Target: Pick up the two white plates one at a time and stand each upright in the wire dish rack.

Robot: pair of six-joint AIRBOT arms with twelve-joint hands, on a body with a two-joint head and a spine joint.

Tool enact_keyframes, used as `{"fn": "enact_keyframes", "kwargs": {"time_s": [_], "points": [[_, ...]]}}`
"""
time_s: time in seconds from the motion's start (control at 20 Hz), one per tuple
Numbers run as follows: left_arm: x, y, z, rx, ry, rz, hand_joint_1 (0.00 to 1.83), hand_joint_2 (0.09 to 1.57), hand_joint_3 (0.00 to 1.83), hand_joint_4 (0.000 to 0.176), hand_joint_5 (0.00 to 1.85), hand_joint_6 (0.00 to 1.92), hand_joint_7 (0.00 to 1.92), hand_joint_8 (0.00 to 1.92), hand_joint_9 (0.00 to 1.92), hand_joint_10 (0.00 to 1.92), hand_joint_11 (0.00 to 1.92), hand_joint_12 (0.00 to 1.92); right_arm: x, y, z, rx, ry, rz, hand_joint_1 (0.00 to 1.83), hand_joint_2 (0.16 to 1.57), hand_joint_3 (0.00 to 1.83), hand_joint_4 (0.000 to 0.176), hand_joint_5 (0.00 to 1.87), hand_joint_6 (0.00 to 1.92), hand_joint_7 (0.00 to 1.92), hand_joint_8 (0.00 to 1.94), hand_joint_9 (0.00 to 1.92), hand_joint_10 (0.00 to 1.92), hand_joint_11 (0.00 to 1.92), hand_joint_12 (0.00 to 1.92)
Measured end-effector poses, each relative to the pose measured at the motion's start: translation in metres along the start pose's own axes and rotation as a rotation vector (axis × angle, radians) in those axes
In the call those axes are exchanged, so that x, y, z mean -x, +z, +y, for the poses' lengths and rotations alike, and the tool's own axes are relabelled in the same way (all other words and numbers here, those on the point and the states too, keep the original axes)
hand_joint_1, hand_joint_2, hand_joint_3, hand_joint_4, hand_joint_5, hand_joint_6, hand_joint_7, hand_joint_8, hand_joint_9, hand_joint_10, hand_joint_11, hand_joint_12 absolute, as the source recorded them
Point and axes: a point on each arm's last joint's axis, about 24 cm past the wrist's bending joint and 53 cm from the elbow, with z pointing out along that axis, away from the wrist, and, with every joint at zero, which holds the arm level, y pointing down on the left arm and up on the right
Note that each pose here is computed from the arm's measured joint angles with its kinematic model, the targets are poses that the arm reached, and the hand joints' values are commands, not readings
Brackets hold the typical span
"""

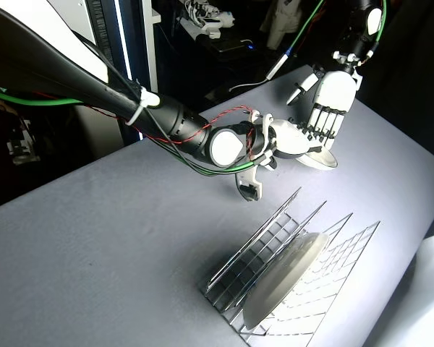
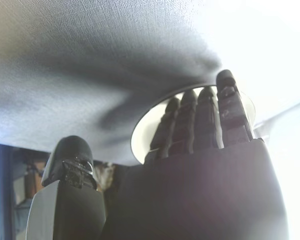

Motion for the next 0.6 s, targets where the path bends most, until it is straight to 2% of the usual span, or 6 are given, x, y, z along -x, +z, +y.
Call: {"fn": "enact_keyframes", "kwargs": {"time_s": [0.2, 0.25, 0.3, 0.5, 0.55, 0.6], "points": [[-0.0001, 0.0002, -0.0003, -0.002, 0.000, 0.001, 0.00, 1.16, 0.00, 0.000, 0.02, 0.00, 0.00, 0.00, 0.00, 0.00, 0.00, 0.00, 0.0014, 0.0008, -0.0017, 0.002, -0.001, -0.006, 1.40, 1.10, 0.00, 0.000, 0.44, 0.02, 0.45, 0.01, 0.43, 0.05, 0.01, 1.18], [-0.0003, 0.0002, -0.0001, -0.001, 0.001, 0.001, 0.00, 1.17, 0.01, 0.000, 0.05, 0.01, 0.03, 0.01, 0.00, 0.00, 0.00, 0.00, 0.0019, 0.0009, -0.0015, 0.003, 0.001, -0.008, 1.39, 1.12, 0.00, 0.000, 0.57, 0.03, 0.59, 0.02, 0.58, 0.05, 0.18, 1.14], [-0.0003, 0.0002, 0.0000, 0.000, 0.001, 0.002, 0.00, 1.17, 0.01, 0.000, 0.05, 0.01, 0.03, 0.01, 0.00, 0.00, 0.00, 0.00, 0.0027, 0.0010, -0.0007, 0.006, 0.004, -0.012, 1.39, 1.12, 0.00, 0.000, 0.57, 0.03, 0.59, 0.02, 0.58, 0.05, 0.18, 1.14], [0.0006, 0.0003, -0.0011, -0.005, 0.002, -0.001, 0.00, 1.16, 0.00, 0.000, 0.06, 0.01, 0.04, 0.01, 0.00, 0.00, 0.00, 0.00, 0.0050, 0.0041, 0.0047, 0.025, 0.011, -0.025, 1.31, 1.08, 0.00, 0.000, 0.82, 0.02, 0.86, 0.01, 0.88, 0.05, 0.51, 1.09], [0.0006, 0.0003, -0.0012, -0.005, 0.002, -0.001, 0.00, 1.16, 0.00, 0.000, 0.06, 0.01, 0.03, 0.01, 0.00, 0.00, 0.00, 0.00, 0.0056, 0.0040, 0.0049, 0.026, 0.013, -0.027, 1.38, 1.05, 0.00, 0.000, 0.99, 0.69, 1.28, 0.01, 1.07, 0.70, 0.67, 1.13], [0.0006, 0.0003, -0.0011, -0.005, 0.002, -0.001, 0.00, 1.16, 0.00, 0.000, 0.04, 0.00, 0.02, 0.00, 0.00, 0.00, 0.00, 0.00, 0.0061, 0.0040, 0.0049, 0.027, 0.014, -0.029, 1.47, 1.07, 0.00, 0.000, 0.95, 0.89, 1.09, 0.55, 1.02, 0.91, 0.84, 1.41]]}}
